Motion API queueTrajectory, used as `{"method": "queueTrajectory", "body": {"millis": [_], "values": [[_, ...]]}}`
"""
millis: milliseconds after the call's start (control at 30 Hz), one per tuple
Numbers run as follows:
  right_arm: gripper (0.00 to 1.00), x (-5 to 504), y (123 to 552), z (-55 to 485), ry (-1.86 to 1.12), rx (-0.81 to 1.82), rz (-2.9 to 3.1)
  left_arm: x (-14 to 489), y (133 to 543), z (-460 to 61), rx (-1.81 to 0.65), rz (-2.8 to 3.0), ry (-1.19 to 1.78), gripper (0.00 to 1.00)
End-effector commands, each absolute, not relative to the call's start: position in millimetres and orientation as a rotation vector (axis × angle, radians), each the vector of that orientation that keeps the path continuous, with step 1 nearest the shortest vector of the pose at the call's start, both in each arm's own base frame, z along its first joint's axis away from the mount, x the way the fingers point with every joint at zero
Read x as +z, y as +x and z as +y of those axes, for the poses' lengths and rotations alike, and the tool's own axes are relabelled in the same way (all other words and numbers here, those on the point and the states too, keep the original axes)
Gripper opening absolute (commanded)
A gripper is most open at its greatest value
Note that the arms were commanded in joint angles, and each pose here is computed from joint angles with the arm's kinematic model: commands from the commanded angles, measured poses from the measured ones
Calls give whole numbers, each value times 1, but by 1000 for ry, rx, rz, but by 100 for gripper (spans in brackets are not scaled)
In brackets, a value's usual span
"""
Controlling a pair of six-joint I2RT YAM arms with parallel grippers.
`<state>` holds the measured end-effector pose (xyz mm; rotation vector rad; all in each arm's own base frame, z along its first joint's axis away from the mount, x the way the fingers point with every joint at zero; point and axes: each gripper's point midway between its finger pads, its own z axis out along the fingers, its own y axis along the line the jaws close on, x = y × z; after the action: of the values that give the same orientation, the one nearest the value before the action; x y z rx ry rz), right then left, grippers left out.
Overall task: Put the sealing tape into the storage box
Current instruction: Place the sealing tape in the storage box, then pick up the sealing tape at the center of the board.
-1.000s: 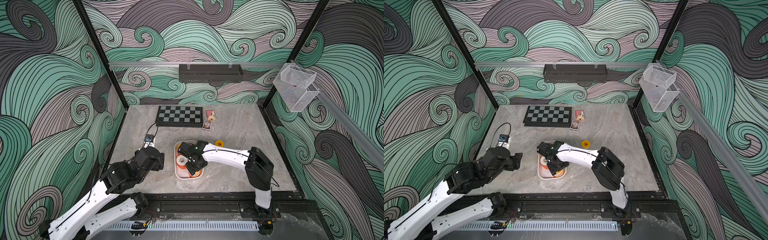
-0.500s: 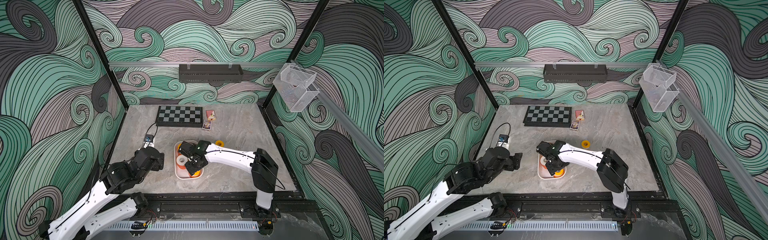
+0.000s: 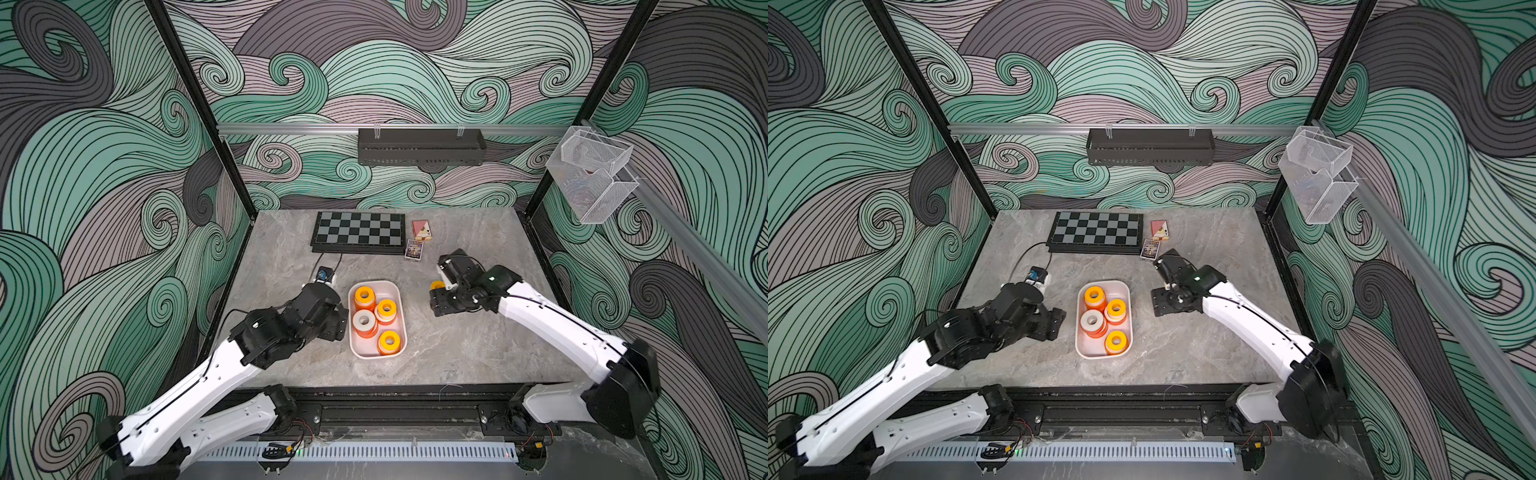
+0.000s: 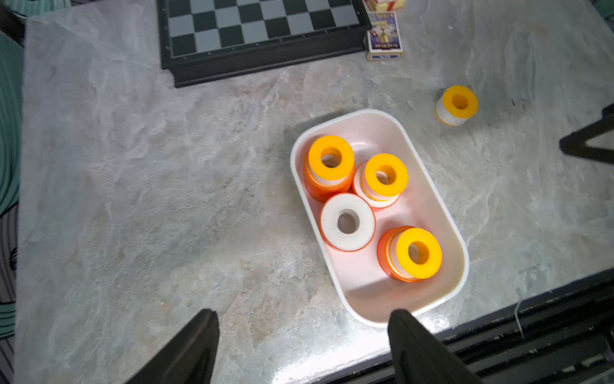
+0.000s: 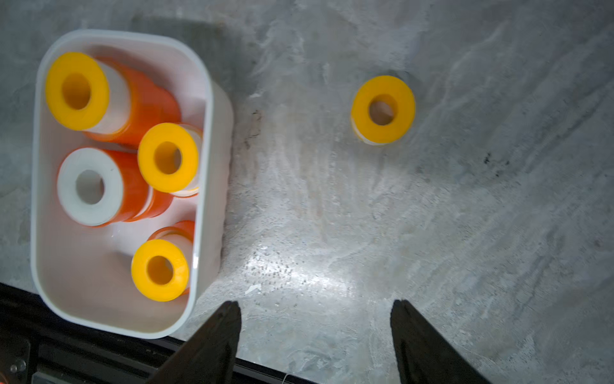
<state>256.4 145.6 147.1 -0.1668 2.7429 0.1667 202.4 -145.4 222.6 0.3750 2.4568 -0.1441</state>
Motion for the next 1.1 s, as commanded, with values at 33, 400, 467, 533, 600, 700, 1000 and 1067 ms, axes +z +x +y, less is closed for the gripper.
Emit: {"method": "queueTrajectory", "body": {"millis": [33, 400, 467, 533, 600, 700, 1000, 1067], "values": [[74, 126, 251, 97, 55, 178, 2691, 232, 219, -210, -342, 2494, 495, 83], [69, 79, 215, 69, 269, 268, 2544, 179, 301, -345, -363, 2653, 650, 85], [69, 77, 216, 69, 273, 288, 2512, 165, 315, -356, -293, 2706, 651, 85], [69, 79, 214, 71, 261, 309, 2501, 148, 327, -367, -222, 2759, 660, 84], [69, 79, 215, 72, 258, 322, 2489, 134, 336, -379, -211, 2773, 684, 83], [69, 74, 214, 79, 231, 356, 2515, 115, 346, -392, -206, 2778, 720, 83], [70, 71, 216, 82, 224, 356, 2536, 77, 374, -417, -190, 2690, 804, 86], [70, 72, 216, 81, 228, 354, 2528, 72, 377, -425, -217, 2676, 823, 87]]}}
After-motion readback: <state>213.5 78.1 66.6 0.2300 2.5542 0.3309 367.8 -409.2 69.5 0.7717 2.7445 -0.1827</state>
